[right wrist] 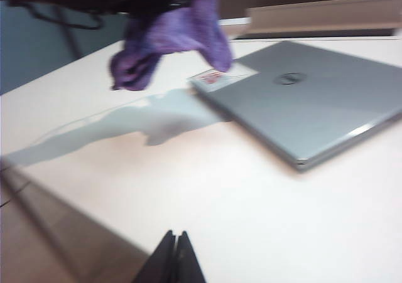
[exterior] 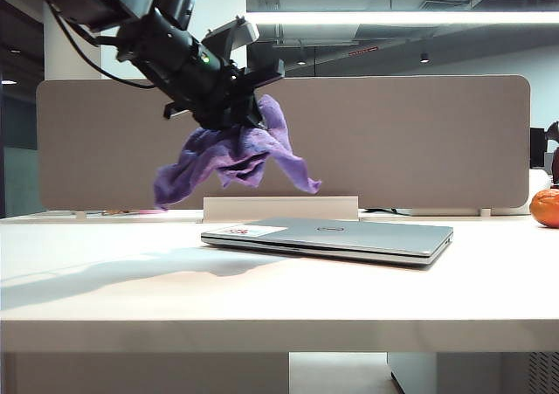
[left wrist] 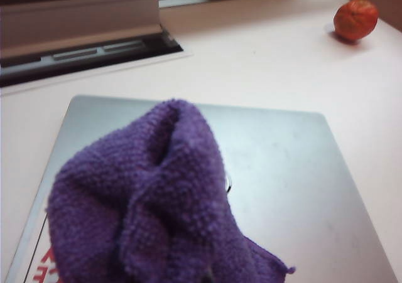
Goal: Pick up the purple rag and put it over the laptop.
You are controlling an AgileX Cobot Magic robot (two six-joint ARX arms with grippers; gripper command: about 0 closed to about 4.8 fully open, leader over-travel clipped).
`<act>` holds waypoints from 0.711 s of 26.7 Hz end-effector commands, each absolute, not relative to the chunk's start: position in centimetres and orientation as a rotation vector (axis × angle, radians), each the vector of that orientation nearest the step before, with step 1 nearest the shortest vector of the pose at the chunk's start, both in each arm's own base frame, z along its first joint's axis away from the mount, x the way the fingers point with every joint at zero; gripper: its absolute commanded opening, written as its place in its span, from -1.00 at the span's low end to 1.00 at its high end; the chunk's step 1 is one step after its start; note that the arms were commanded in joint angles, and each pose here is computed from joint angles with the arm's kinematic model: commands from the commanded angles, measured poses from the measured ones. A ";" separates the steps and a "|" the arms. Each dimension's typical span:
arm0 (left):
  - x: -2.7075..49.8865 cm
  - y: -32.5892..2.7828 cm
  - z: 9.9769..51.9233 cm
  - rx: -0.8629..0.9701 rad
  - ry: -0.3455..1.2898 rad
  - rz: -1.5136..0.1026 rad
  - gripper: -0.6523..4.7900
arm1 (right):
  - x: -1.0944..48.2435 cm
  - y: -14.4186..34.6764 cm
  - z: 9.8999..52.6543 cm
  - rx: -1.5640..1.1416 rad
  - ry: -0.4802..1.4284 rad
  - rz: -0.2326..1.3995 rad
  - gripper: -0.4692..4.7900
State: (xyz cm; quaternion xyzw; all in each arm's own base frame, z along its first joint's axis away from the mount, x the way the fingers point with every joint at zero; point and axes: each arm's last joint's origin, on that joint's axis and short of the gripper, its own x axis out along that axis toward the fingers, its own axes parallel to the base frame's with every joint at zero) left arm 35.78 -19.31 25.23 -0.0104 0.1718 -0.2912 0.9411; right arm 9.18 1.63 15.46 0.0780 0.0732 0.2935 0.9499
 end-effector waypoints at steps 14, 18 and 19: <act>43.2 -23.8 23.7 -0.035 0.316 -0.610 -0.78 | 9.3 1.5 15.5 0.151 0.131 0.532 -0.74; 45.1 -25.3 22.8 -0.052 0.354 -0.611 -0.78 | 9.3 1.5 15.5 0.151 0.133 0.532 -0.74; 45.5 -25.5 22.6 -0.052 0.355 -0.611 -0.78 | 9.3 1.5 15.5 0.152 0.135 0.532 -0.74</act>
